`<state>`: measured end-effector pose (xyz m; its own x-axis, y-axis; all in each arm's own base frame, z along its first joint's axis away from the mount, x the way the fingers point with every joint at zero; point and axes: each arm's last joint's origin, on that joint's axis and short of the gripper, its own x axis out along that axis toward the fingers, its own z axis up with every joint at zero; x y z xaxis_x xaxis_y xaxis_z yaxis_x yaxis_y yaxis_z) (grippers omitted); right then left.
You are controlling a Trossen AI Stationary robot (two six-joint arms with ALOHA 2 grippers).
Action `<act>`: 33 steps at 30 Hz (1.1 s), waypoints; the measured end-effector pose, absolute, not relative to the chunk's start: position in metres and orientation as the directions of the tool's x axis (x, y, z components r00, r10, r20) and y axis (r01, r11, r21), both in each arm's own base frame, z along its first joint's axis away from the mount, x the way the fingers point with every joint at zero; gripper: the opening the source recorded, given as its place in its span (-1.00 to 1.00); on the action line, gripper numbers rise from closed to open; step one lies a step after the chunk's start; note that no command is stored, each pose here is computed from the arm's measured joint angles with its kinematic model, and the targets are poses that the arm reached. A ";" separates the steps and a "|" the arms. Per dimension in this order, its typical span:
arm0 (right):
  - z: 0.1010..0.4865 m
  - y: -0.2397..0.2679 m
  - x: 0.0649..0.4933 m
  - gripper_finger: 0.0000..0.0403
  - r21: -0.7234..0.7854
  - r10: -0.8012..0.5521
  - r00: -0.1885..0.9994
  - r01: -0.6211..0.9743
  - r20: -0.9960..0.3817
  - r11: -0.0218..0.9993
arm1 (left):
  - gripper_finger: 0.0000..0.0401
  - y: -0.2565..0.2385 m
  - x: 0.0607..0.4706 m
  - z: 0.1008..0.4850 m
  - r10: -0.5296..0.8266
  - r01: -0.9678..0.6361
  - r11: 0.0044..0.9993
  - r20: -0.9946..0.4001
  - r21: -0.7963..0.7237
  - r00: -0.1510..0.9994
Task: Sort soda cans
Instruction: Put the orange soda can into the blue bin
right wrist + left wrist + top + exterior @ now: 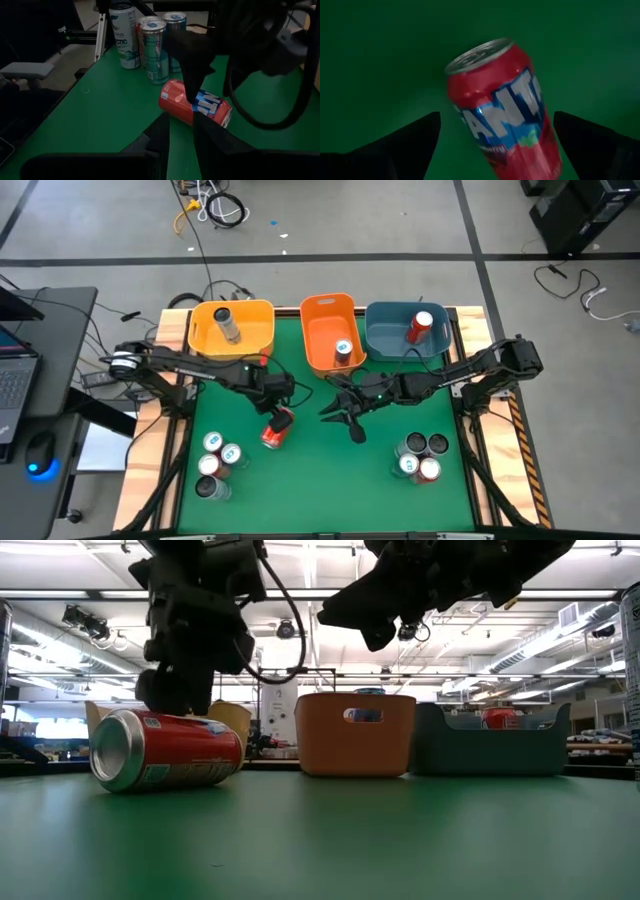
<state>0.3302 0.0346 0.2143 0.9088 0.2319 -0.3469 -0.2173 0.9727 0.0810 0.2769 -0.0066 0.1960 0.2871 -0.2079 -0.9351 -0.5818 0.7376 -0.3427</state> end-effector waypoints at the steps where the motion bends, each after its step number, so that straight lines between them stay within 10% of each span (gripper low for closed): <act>1: 0.214 0.035 0.330 -0.63 0.081 0.232 0.909 -0.217 -0.347 0.973 | 0.96 -0.007 0.278 0.194 -0.208 -0.579 0.740 -0.935 -0.342 0.287; 21: 0.214 0.035 0.330 -0.63 0.081 0.231 0.908 -0.217 -0.348 0.973 | 0.76 -0.010 0.302 0.156 -0.204 -0.464 0.830 -0.943 -0.309 0.264; 33: 0.218 0.034 0.329 -0.63 0.055 0.197 0.919 -0.189 -0.341 0.980 | 0.60 -0.010 0.302 0.213 -0.029 -0.338 0.917 -0.881 -0.211 0.472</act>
<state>0.3286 0.0338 0.2181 0.9192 0.1965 -0.3412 -0.1893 0.9804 0.0548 0.3020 -0.0097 0.2126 0.4719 -0.0290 -0.8812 -0.3382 0.9171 -0.2113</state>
